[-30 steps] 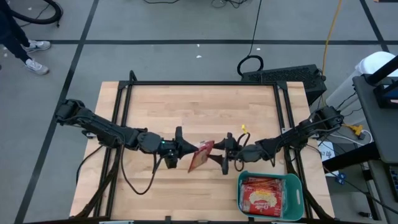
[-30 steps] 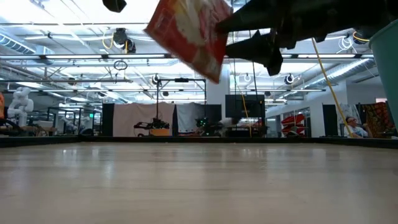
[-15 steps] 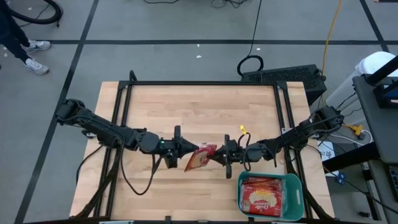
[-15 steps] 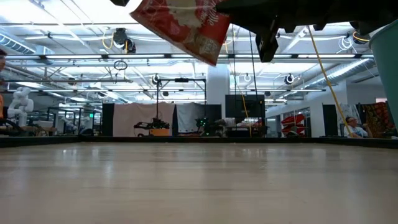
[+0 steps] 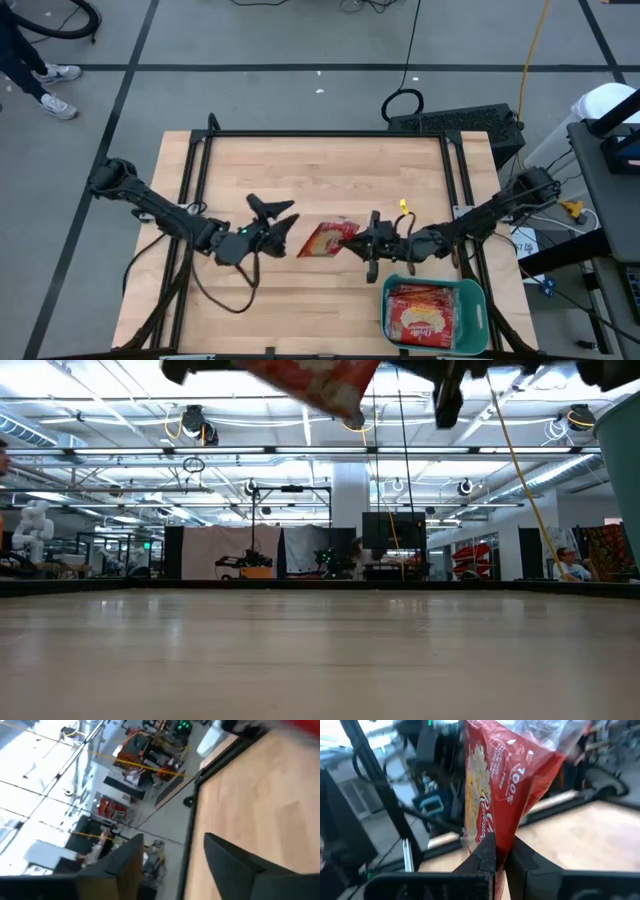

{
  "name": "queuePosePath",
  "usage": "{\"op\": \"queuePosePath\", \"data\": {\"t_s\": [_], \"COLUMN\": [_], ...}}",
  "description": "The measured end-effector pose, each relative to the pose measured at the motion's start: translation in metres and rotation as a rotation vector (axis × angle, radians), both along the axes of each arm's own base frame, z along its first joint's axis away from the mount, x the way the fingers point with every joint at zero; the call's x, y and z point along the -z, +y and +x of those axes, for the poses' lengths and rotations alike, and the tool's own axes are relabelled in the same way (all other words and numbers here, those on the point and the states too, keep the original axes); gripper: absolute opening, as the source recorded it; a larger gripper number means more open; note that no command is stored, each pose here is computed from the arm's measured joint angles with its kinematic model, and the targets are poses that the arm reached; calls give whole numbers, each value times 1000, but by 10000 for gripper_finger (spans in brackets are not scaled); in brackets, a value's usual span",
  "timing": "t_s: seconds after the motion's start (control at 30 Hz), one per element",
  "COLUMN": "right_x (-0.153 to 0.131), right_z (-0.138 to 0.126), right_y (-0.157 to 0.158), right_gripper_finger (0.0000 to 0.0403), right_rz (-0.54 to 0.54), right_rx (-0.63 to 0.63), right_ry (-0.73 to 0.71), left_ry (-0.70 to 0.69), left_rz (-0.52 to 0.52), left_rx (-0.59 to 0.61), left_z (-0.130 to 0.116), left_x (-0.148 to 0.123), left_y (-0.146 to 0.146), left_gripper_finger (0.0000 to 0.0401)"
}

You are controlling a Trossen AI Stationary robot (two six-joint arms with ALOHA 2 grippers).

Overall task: Sort popcorn bags into baskets
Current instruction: Put the popcorn bag into the green bin

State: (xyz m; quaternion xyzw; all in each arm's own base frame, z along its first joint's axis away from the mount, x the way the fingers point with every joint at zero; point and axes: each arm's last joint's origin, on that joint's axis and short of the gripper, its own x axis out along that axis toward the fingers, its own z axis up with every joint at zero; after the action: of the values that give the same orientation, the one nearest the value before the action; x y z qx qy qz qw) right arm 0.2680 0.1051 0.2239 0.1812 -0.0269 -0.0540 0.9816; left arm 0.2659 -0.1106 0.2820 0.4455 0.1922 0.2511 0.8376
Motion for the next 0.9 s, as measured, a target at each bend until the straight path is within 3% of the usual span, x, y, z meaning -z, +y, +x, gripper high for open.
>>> {"op": "queuePosePath", "data": {"t_s": [0.23, 0.33, 0.47, 0.57, 0.67, 0.9], "right_x": [-18, -21, -16, -11, -10, 2], "right_z": [-5, -5, -2, 0, 2, 7], "right_y": [-1, -3, -2, -2, -3, -12], "right_gripper_finger": [6, 6, 6, 6, 6, 6], "right_rz": [-68, -34, 22, 111, 233, 466], "right_rx": [45, 50, 30, -73, -192, -313], "right_ry": [-117, -147, -141, -109, -98, 47], "left_ry": [52, 57, 185, 280, 336, 352], "left_rz": [-11, -2, 222, 379, 470, 608], "left_rx": [175, 211, 264, 295, 352, 620], "left_z": [-14, -18, -22, -20, -17, -18], "left_x": [4, 4, 4, 5, 5, 5], "left_y": [-26, -34, -41, -38, -35, -47], "left_gripper_finger": [238, 239, 232, 228, 230, 226]}}
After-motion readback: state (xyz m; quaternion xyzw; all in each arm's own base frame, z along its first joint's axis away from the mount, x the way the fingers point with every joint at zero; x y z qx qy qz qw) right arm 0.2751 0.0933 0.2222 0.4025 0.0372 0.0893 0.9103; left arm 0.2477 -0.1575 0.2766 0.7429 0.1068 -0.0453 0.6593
